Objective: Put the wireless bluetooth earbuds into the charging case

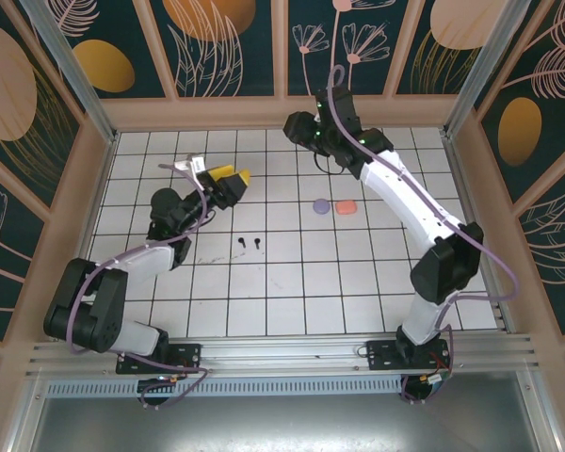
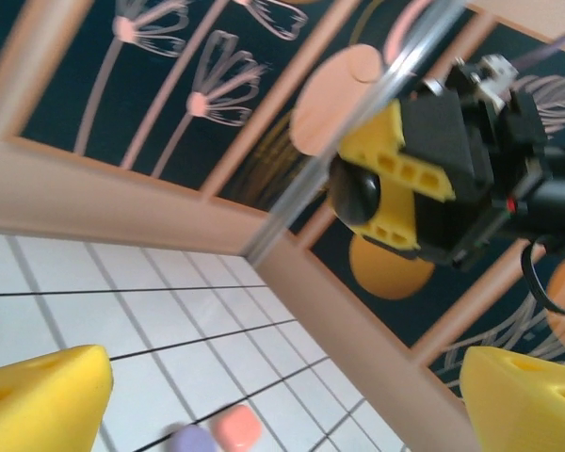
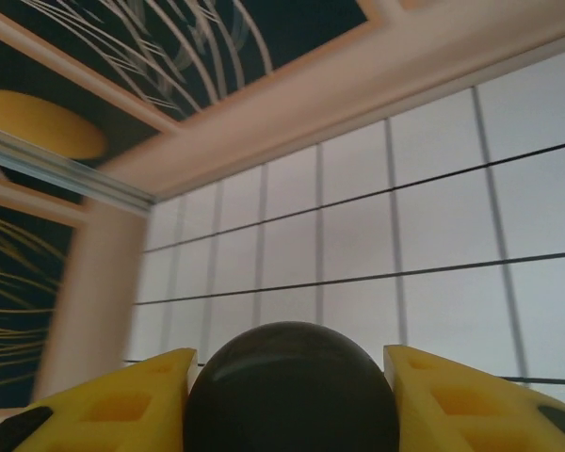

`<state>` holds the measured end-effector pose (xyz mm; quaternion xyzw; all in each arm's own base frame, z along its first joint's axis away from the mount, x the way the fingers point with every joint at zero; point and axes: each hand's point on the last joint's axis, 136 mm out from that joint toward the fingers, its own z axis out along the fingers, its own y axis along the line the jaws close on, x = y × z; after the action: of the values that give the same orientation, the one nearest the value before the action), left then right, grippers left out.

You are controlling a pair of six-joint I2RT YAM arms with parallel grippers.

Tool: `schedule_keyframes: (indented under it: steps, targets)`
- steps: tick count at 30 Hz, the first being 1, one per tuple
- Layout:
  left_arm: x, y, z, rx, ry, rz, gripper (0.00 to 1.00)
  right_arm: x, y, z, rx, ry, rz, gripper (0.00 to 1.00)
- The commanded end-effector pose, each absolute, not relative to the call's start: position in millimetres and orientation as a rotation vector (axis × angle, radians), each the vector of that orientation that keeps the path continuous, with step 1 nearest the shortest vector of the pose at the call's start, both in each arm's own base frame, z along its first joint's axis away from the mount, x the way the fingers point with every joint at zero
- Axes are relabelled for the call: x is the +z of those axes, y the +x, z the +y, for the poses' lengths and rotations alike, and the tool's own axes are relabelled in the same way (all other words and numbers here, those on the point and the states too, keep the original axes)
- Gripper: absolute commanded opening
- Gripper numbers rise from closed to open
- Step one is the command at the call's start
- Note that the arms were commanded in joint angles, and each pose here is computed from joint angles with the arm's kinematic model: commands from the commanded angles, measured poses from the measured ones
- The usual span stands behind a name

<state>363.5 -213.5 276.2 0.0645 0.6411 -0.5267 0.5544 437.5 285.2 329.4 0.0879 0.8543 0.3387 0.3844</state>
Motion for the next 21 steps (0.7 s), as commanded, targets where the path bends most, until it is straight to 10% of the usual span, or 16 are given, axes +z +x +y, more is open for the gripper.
schedule_keyframes:
  steps: [1,21]
  targets:
    - [302.0,354.6,-225.7,-1.229,0.235,1.374,0.91,352.8,425.1,292.7,1.094,0.379,2.106,0.31]
    - [324.8,374.2,-280.3,-1.376,0.305,1.258,0.58,360.2,388.4,308.7,1.188,0.584,2.005,0.30]
